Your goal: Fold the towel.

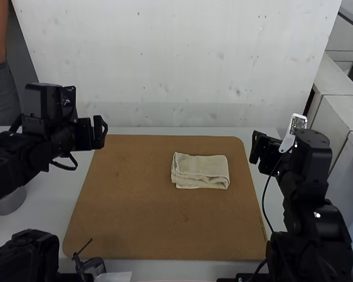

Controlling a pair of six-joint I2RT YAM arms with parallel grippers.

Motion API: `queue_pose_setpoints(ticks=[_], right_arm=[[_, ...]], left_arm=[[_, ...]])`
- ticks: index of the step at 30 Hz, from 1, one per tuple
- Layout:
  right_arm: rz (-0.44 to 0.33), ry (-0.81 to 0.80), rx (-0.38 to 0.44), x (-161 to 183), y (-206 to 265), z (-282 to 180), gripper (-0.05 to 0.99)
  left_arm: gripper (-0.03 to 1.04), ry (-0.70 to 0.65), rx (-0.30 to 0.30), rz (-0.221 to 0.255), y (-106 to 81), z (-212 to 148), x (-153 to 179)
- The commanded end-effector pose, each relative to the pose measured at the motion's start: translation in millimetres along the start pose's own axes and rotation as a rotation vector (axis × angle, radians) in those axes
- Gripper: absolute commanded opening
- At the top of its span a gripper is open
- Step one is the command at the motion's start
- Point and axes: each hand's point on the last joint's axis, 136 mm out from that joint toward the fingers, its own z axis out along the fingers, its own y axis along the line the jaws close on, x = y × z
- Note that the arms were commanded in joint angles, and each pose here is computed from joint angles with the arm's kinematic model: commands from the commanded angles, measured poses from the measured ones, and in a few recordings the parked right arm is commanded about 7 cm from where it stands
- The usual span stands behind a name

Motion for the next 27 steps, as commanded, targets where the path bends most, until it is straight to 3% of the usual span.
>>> queue_pose_setpoints(ticks=[1,9,22,27], right_arm=[[-0.009,-0.061,-0.022,-11.9,4.2,-6.9,0.96],[-0.009,-0.087,-0.025,-11.0,3.7,-8.9,0.96],[-0.009,-0.089,-0.030,-11.6,4.7,-9.7,0.96],[-0.009,-0.092,-0.030,-11.1,4.3,-9.0,0.96]], left_arm=[[0.98,-0.054,-0.016,-0.005,3.8,-11.3,-9.1],[0.98,-0.131,-0.010,-0.009,5.7,-33.3,-6.4],[0.98,-0.275,-0.097,-0.019,25.8,-64.7,-2.5],[0.98,-0.324,-0.151,-0.043,39.1,-74.9,-5.9]])
